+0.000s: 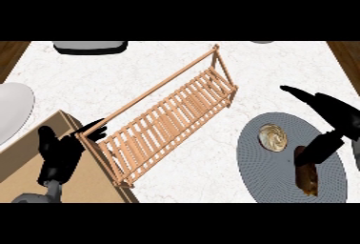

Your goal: Pick the cupcake from the placemat and place it in the tiered shelf

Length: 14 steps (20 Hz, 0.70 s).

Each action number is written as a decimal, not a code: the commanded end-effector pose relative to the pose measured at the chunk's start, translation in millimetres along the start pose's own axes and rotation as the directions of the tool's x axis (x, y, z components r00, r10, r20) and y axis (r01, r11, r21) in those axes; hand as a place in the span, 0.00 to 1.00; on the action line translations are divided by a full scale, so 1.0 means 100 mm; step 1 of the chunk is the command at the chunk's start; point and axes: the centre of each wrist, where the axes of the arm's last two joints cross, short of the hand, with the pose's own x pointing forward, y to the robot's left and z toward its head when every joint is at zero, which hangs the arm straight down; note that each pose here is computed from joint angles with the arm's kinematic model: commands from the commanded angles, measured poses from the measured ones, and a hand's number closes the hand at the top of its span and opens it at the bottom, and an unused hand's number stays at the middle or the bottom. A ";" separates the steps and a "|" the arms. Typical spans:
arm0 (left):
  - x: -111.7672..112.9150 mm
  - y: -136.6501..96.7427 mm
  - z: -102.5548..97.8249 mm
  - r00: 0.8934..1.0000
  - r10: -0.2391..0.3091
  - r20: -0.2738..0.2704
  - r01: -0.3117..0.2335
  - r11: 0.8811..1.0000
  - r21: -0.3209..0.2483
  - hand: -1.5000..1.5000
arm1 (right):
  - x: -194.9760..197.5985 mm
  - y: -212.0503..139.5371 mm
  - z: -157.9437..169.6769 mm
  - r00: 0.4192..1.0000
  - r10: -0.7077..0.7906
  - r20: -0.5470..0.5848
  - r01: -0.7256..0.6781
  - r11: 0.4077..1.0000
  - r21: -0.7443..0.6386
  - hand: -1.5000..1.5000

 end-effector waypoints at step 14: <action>-0.21 0.14 -0.04 0.992 0.088 -0.091 -0.081 0.994 0.080 0.50 | -0.12 0.59 -0.12 0.995 0.047 -0.089 -0.052 0.997 -0.055 0.00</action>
